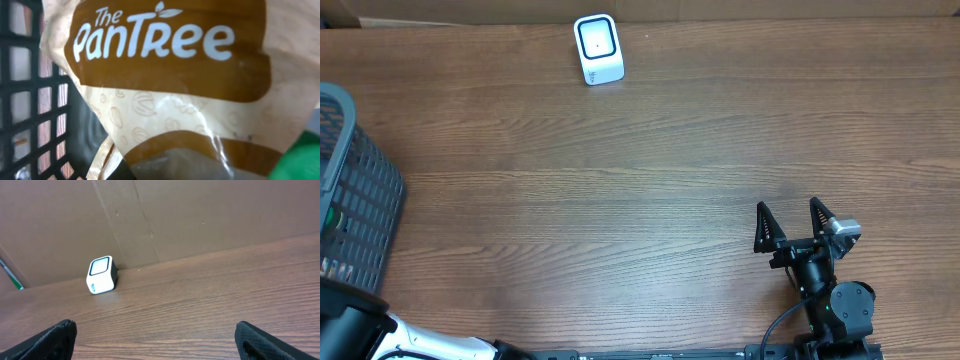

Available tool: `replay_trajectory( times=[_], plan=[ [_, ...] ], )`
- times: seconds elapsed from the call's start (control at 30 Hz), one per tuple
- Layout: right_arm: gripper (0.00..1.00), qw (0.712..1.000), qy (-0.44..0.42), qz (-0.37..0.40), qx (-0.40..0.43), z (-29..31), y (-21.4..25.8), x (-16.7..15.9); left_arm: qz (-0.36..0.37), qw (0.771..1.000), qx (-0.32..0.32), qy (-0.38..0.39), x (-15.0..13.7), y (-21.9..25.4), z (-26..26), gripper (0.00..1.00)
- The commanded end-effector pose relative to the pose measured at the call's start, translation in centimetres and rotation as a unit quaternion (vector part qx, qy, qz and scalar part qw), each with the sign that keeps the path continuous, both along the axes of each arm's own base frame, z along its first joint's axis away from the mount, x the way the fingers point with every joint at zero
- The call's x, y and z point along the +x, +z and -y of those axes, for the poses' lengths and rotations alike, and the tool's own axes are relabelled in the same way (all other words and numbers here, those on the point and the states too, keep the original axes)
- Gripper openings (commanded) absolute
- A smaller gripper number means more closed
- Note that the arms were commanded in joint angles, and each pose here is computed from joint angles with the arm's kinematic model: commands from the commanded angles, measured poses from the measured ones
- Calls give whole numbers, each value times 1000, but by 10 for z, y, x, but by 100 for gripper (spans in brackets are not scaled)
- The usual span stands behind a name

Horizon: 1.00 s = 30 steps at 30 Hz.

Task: Scan the item barcode
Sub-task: 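Lift the PanTree bag out and set it on the table center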

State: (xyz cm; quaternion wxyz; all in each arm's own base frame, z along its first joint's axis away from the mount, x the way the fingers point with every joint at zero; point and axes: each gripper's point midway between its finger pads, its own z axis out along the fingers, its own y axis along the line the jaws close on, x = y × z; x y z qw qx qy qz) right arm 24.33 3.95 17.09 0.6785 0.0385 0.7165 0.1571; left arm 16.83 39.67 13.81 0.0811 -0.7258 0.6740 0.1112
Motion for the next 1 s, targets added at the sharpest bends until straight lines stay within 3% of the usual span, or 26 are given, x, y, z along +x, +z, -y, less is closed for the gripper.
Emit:
replay_trajectory(
  times=[0.0, 0.3, 0.5, 0.7, 0.8, 0.97],
  plan=[
    [100, 1000, -2, 3, 1, 1, -1, 0, 32, 999, 20, -6, 10, 32, -3, 4],
    [100, 1000, -2, 3, 1, 1, -1, 0, 73, 997, 0, -35, 26, 49, 10, 4],
    [100, 1000, -2, 3, 1, 1, -1, 0, 140, 984, 67, -88, 59, 120, 18, 4],
    [100, 1000, -2, 3, 1, 1, -1, 0, 244, 942, 157, -170, 98, 230, 65, 4],
    [100, 1000, -2, 3, 1, 1, -1, 0, 287, 908, 183, -243, 116, 278, 120, 4],
    [100, 1000, -2, 3, 1, 1, -1, 0, 322, 848, 181, -381, 141, 314, 232, 4]
  ],
)
